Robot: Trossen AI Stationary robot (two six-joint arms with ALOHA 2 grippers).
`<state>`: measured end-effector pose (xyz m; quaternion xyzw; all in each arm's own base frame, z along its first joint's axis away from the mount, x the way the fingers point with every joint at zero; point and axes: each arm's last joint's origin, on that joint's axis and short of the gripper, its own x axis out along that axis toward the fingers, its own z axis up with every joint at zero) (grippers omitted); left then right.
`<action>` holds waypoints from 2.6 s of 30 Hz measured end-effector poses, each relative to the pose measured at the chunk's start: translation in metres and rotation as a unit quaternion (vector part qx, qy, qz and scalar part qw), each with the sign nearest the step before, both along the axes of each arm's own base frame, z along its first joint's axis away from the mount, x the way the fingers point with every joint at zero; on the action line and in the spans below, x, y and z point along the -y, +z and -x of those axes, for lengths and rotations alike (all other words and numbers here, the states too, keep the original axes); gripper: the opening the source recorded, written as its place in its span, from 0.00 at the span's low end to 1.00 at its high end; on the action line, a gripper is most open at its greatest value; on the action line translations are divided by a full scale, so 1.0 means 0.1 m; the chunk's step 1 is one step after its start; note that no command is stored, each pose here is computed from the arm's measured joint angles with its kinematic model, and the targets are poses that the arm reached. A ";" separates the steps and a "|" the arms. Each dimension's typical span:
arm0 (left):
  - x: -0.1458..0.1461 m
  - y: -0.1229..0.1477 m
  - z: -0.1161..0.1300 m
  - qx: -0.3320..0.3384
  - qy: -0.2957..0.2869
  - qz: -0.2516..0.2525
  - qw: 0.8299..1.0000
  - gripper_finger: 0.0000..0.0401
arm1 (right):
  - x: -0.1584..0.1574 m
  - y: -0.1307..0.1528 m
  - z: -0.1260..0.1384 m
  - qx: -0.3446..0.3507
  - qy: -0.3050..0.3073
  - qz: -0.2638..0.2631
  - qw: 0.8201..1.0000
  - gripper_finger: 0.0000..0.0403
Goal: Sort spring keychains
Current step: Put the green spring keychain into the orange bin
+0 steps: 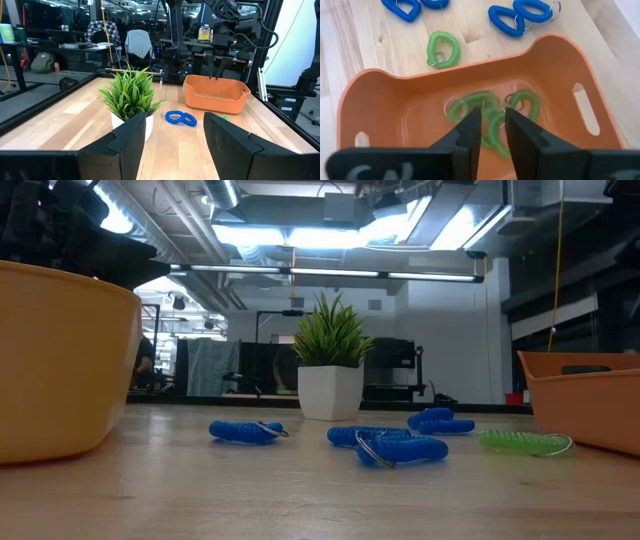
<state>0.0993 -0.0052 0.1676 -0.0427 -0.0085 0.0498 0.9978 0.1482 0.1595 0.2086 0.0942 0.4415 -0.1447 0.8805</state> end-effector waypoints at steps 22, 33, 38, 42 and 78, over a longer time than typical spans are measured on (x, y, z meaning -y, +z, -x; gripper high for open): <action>0.00 0.00 0.00 0.000 0.000 0.000 1.000 0.49 | 0.00 0.02 -0.03 0.022 0.019 0.026 0.999 0.27; 0.00 0.00 0.00 0.000 0.000 0.000 1.000 0.49 | 0.10 0.08 -0.32 0.033 0.095 0.064 0.993 0.27; 0.00 0.00 0.00 0.000 0.000 0.000 1.000 0.49 | 0.18 0.12 -0.49 0.044 0.134 0.074 0.987 0.27; 0.00 0.00 0.00 0.000 0.000 0.000 1.000 0.49 | 0.25 0.15 -0.61 0.055 0.166 0.079 0.981 0.27; 0.00 0.00 0.00 0.000 0.000 0.000 1.000 0.49 | 0.53 -0.01 -1.37 0.072 0.324 0.045 0.942 0.27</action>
